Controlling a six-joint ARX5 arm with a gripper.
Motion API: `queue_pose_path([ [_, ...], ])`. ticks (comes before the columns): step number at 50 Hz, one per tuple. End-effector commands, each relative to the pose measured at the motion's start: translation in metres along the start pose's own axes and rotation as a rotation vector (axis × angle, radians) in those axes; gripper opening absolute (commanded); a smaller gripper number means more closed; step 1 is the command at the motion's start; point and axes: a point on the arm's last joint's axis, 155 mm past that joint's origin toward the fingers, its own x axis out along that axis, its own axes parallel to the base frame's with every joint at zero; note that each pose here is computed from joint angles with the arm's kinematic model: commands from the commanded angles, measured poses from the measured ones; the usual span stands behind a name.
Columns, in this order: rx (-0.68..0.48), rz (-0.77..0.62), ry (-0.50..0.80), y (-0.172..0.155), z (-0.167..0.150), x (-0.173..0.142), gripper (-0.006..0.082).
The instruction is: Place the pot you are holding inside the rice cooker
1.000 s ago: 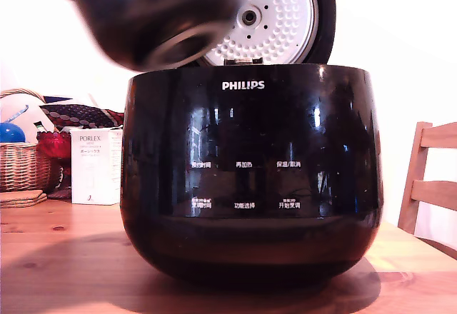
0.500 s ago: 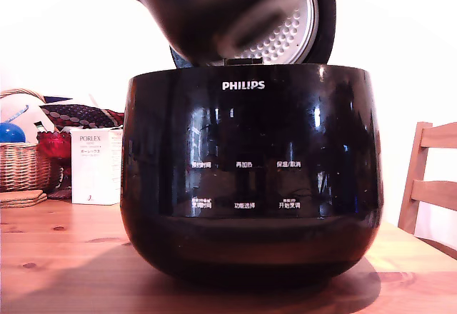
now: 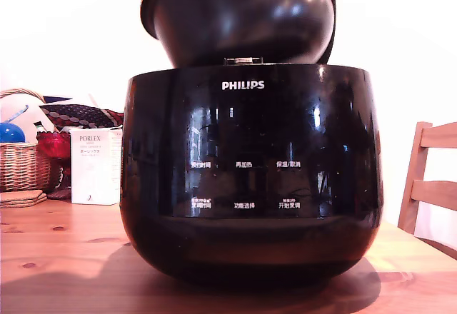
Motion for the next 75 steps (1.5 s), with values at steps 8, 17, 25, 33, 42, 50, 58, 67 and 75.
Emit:
queue_pose_path([
  [8, 0.085, 0.006, 0.034, 0.002, 0.002, 0.006, -0.0022],
  [17, 0.178, -0.009, 0.109, 0.000, -0.008, 0.019, -0.0022],
  [25, 0.251, -0.043, 0.191, -0.009, -0.019, 0.029, -0.0022],
  [33, 0.285, -0.061, 0.230, -0.014, -0.022, 0.035, -0.0022],
  [42, 0.354, -0.068, 0.264, -0.019, -0.022, 0.040, -0.0022],
  [50, 0.440, -0.068, 0.275, -0.022, -0.019, 0.041, -0.0022],
  [58, 0.450, -0.073, 0.272, -0.024, -0.017, 0.041, -0.0022],
  [67, 0.463, -0.103, 0.274, -0.029, -0.017, 0.050, -0.0022],
  [75, 0.467, -0.116, 0.281, -0.031, -0.017, 0.058, -0.0022],
])
